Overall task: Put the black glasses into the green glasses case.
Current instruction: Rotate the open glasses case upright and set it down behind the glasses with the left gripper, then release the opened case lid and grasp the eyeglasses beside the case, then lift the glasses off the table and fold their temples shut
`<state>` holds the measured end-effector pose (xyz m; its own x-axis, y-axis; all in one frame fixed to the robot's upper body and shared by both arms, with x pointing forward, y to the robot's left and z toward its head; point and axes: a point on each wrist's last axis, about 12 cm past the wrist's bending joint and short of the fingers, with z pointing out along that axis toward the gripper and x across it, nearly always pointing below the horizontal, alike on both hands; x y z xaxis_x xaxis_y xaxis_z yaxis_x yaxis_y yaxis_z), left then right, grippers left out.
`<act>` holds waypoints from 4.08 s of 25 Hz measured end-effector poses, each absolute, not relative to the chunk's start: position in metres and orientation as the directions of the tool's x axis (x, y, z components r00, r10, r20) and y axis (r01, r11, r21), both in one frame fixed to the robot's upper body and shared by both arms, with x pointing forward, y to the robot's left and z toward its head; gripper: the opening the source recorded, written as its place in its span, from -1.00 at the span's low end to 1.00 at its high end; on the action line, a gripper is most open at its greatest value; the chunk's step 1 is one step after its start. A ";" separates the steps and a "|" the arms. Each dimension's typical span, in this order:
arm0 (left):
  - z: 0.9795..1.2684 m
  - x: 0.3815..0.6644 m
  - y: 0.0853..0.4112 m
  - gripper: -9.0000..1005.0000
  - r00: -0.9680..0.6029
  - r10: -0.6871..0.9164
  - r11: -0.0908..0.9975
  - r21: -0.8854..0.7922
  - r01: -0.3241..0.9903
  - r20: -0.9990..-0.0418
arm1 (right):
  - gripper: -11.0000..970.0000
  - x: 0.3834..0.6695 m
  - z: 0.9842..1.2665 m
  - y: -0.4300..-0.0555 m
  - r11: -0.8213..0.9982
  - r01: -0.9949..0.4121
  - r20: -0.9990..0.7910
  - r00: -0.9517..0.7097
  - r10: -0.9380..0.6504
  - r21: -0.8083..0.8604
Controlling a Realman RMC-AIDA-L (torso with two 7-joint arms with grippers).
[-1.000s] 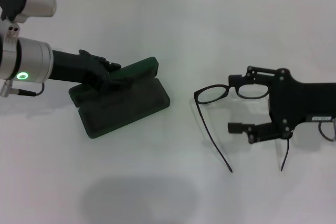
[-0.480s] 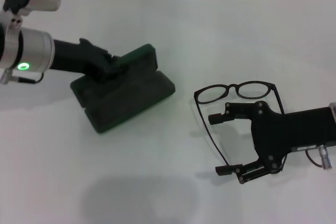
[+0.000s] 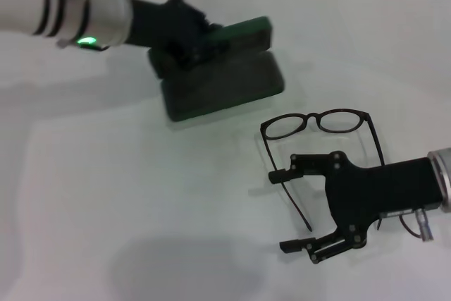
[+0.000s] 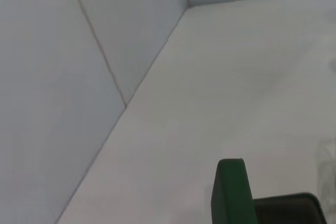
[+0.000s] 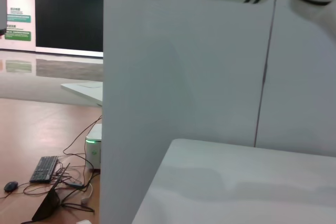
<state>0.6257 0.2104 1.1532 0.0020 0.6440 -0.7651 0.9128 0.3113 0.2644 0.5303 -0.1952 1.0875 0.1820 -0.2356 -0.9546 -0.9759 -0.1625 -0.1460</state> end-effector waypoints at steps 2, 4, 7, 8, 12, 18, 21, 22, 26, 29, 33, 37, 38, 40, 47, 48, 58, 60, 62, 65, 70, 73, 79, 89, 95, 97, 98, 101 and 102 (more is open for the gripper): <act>1.153 0.633 0.195 -0.55 0.036 0.663 0.279 0.291 0.915 -0.748 | 0.76 0.529 1.085 -0.194 -0.165 -0.975 -0.953 0.188 -0.236 -0.152; 1.149 0.638 0.178 -0.54 0.076 0.691 0.231 0.319 0.919 -0.719 | 0.76 0.527 1.083 -0.194 -0.164 -0.974 -0.952 0.194 -0.237 -0.158; 1.143 0.642 0.157 -0.52 0.122 0.722 0.169 0.345 0.923 -0.681 | 0.76 0.523 1.079 -0.195 -0.153 -0.974 -0.950 0.200 -0.240 -0.167; 1.142 0.642 0.149 -0.52 0.139 0.732 0.143 0.350 0.926 -0.666 | 0.76 0.523 1.078 -0.196 -0.149 -0.975 -0.950 0.200 -0.241 -0.167; 1.142 0.640 0.134 -0.50 0.171 0.734 0.092 0.346 0.934 -0.657 | 0.76 0.522 1.077 -0.197 -0.144 -0.976 -0.950 0.197 -0.243 -0.166; 1.144 0.640 0.130 -0.47 0.184 0.734 0.075 0.348 0.935 -0.653 | 0.76 0.524 1.077 -0.199 -0.138 -0.976 -0.947 0.200 -0.252 -0.169; 1.142 0.639 0.132 -0.46 0.183 0.741 0.071 0.347 0.935 -0.646 | 0.75 0.526 1.077 -0.199 -0.124 -0.977 -0.944 0.201 -0.260 -0.173; 1.141 0.639 0.133 -0.45 0.181 0.742 0.073 0.346 0.935 -0.646 | 0.75 0.527 1.077 -0.200 -0.115 -0.978 -0.944 0.200 -0.261 -0.176; 1.142 0.639 0.134 -0.39 0.167 0.724 0.099 0.340 0.935 -0.669 | 0.75 0.530 1.079 -0.201 -0.072 -0.981 -0.951 0.190 -0.246 -0.178; 1.146 0.637 0.135 -0.27 0.143 0.660 0.155 0.319 0.935 -0.738 | 0.75 0.534 1.082 -0.203 -0.017 -0.983 -0.958 0.183 -0.222 -0.184; 1.148 0.629 0.147 -0.09 0.099 0.496 0.270 0.262 0.927 -0.863 | 0.75 0.551 1.100 -0.212 0.097 -0.979 -0.968 0.160 -0.193 -0.181; 1.142 0.610 0.172 -0.09 0.073 0.318 0.359 0.192 0.913 -0.945 | 0.75 0.575 1.134 -0.224 0.088 -0.985 -0.934 0.107 -0.341 -0.145; 1.140 0.605 0.177 -0.09 0.069 0.282 0.375 0.176 0.910 -0.957 | 0.74 0.580 1.145 -0.223 0.074 -0.985 -0.909 0.115 -0.400 -0.157; 1.135 0.594 0.192 -0.09 0.051 0.195 0.420 0.130 0.898 -0.980 | 0.74 0.585 1.155 -0.223 0.067 -0.983 -0.862 0.116 -0.493 -0.170; 1.114 0.575 0.236 -0.08 -0.068 -0.013 0.588 -0.062 0.807 -0.998 | 0.74 0.606 1.179 -0.196 0.052 -0.973 -0.636 0.105 -0.765 -0.223; 1.112 0.575 0.237 -0.08 -0.079 -0.024 0.591 -0.078 0.803 -0.997 | 0.74 0.608 1.180 -0.191 0.045 -0.974 -0.615 0.104 -0.782 -0.222; 1.098 0.572 0.237 0.15 -0.109 -0.062 0.602 -0.125 0.788 -0.992 | 0.71 0.614 1.168 -0.149 -0.049 -0.972 -0.450 0.151 -0.880 -0.232; 1.097 0.573 0.235 0.25 -0.115 -0.063 0.598 -0.129 0.791 -0.991 | 0.70 0.615 1.167 -0.146 -0.057 -0.971 -0.438 0.156 -0.885 -0.230; 1.097 0.574 0.233 0.35 -0.117 -0.060 0.588 -0.130 0.799 -0.991 | 0.69 0.616 1.165 -0.143 -0.059 -0.972 -0.432 0.155 -0.889 -0.228; 1.097 0.574 0.231 0.41 -0.116 -0.058 0.579 -0.128 0.806 -0.992 | 0.34 0.617 1.160 -0.142 -0.058 -0.971 -0.421 0.154 -0.894 -0.232; 1.098 0.573 0.231 0.45 -0.108 -0.061 0.570 -0.123 0.812 -0.992 | 0.03 0.617 1.154 -0.139 -0.067 -0.966 -0.403 0.166 -0.900 -0.249; 1.097 0.572 0.230 0.45 -0.100 -0.052 0.567 -0.112 0.816 -0.994 | -0.05 0.618 1.153 -0.136 -0.073 -0.963 -0.396 0.175 -0.901 -0.260; 1.095 0.571 0.229 0.45 -0.107 -0.055 0.566 -0.119 0.816 -0.993 | -0.10 0.617 1.152 -0.131 -0.092 -0.961 -0.390 0.193 -0.900 -0.263; 1.098 0.571 0.229 0.44 -0.106 -0.072 0.558 -0.128 0.820 -0.992 | -0.45 0.613 1.151 -0.131 -0.097 -0.961 -0.389 0.197 -0.900 -0.261; 1.101 0.568 0.227 0.44 -0.094 -0.076 0.525 -0.120 0.843 -0.993 | -0.69 0.611 1.164 -0.148 -0.031 -0.963 -0.455 0.154 -0.877 -0.267; 1.104 0.561 0.227 0.44 -0.079 -0.106 0.479 -0.120 0.869 -0.991 | -0.75 0.607 1.168 -0.159 0.009 -0.965 -0.506 0.131 -0.852 -0.263; 1.107 0.558 0.227 0.43 -0.069 -0.120 0.452 -0.116 0.885 -0.990 | -0.76 0.605 1.171 -0.166 0.035 -0.964 -0.545 0.118 -0.830 -0.262; 1.118 0.544 0.232 0.43 -0.024 -0.165 0.331 -0.078 0.941 -0.986 | -0.78 0.602 1.179 -0.192 0.150 -0.955 -0.681 0.068 -0.729 -0.257; 1.121 0.541 0.233 0.43 -0.017 -0.172 0.299 -0.068 0.952 -0.985 | -0.79 0.602 1.181 -0.201 0.210 -0.946 -0.740 0.045 -0.671 -0.248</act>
<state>0.5411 0.2331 1.1213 -0.0167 -0.1716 -0.9850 0.9517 0.2994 -0.0683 0.6024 -0.2013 1.1811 0.0449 -0.6715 -0.7397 -0.9459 0.2096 -0.2477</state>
